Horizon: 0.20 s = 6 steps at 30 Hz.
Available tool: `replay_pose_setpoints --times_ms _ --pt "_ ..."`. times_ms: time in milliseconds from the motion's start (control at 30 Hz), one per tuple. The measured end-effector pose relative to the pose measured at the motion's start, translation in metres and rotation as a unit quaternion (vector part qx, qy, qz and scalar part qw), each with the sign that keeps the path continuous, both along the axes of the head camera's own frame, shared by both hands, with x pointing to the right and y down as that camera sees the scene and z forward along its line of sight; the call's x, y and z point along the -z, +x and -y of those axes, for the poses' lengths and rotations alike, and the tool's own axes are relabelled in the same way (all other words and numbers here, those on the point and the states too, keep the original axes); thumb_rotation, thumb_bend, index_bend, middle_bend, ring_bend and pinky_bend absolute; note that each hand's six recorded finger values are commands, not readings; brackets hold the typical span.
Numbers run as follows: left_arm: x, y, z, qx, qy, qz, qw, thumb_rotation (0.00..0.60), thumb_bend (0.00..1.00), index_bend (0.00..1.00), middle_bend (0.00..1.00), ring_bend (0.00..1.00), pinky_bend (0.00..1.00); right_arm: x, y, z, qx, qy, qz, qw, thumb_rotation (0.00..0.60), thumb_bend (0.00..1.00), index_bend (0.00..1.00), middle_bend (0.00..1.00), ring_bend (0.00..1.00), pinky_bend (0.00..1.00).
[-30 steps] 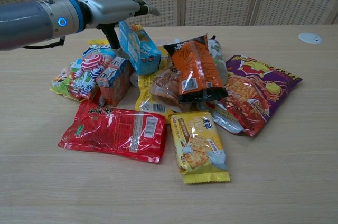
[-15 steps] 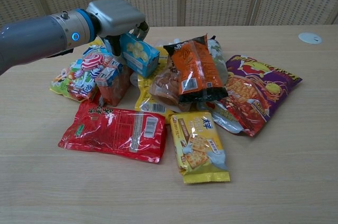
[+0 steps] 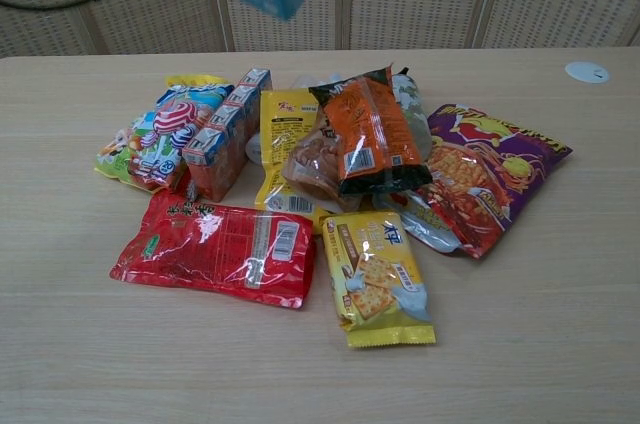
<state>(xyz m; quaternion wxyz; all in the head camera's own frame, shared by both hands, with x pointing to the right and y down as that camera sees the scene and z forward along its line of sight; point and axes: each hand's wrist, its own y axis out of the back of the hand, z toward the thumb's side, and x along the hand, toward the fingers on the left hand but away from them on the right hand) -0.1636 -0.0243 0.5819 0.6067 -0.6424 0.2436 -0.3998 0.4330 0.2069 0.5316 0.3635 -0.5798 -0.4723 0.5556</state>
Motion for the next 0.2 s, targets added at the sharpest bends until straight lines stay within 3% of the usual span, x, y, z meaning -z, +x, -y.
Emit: replay_pose_setpoints --times_ms 200 --pt "0.101 -0.021 0.033 0.015 0.075 -0.015 0.9970 0.600 0.05 0.71 0.94 0.85 0.74 0.001 -0.008 -0.002 0.011 -0.001 0.006 0.9999 0.432 0.00 0.00 0.00 0.00 0.00"
